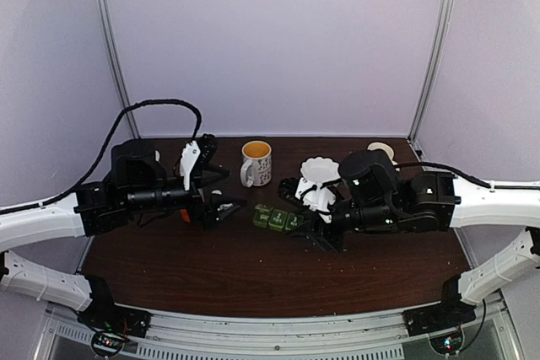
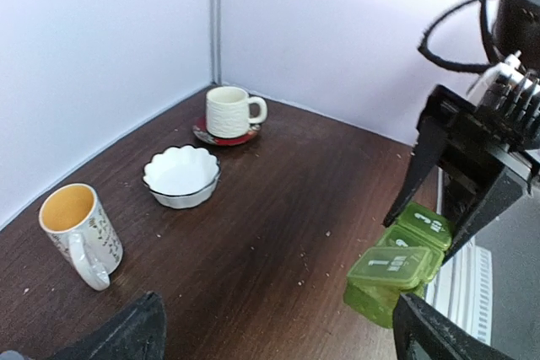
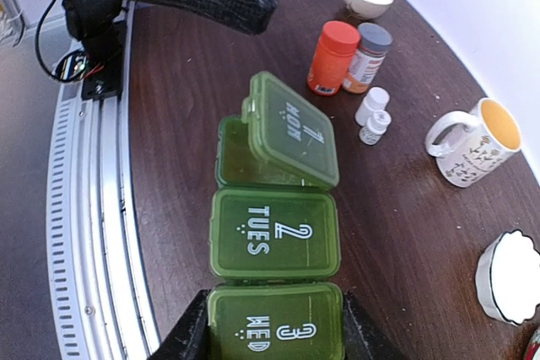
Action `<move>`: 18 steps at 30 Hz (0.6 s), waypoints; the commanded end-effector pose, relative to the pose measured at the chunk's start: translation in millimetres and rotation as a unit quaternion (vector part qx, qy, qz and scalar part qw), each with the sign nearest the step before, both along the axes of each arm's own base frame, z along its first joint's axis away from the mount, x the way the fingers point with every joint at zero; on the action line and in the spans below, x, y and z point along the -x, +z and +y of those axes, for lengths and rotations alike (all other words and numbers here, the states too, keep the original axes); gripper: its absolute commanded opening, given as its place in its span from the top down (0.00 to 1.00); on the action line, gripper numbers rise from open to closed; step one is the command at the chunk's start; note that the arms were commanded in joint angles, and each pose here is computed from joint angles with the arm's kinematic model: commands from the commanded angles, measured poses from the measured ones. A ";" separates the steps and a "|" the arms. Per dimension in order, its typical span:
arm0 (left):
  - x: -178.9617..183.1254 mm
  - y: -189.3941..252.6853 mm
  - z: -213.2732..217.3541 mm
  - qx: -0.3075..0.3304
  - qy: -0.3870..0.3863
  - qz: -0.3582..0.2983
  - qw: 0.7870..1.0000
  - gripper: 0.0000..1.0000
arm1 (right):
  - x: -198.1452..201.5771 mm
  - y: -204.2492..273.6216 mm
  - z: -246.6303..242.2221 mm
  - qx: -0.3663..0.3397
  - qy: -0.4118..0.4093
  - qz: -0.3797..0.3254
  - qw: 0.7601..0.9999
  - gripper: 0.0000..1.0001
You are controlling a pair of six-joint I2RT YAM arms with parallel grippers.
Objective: Sort the pills into containers
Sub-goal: Pass from the right arm to the left
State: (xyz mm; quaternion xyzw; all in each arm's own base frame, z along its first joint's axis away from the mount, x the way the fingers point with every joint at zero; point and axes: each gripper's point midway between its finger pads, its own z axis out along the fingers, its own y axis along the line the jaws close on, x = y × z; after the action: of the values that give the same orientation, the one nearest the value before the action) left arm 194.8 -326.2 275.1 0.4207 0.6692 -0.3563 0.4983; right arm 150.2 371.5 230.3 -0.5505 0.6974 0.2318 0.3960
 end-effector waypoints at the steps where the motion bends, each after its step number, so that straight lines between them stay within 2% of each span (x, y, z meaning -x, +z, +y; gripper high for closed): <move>1: -27.7 45.7 19.5 0.134 0.115 0.026 0.984 0.02 | -28.8 38.4 -9.1 -0.083 -0.084 -0.030 0.993 0.81; 3: -30.2 48.4 26.4 0.156 0.134 0.043 0.978 0.02 | -38.7 39.6 -13.5 -0.086 -0.113 -0.033 0.989 0.82; 7: -15.4 56.9 14.3 0.201 0.075 0.037 0.976 0.02 | -45.5 46.9 -12.5 -0.114 -0.131 -0.025 0.984 0.82; 14: -10.3 76.4 -2.2 0.263 0.024 0.040 0.964 0.04 | -47.5 90.5 -10.5 -0.259 -0.164 0.025 0.952 0.85; 18: -7.6 89.4 -7.0 0.278 0.006 0.036 0.960 0.11 | -42.2 111.6 -8.9 -0.322 -0.153 0.047 0.933 0.86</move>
State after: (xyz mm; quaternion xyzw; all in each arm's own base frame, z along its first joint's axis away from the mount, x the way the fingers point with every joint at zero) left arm 212.3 -332.4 320.8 0.2531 0.6274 -0.4909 0.5489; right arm 193.4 362.9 291.8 -0.3414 0.7206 0.3182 0.5128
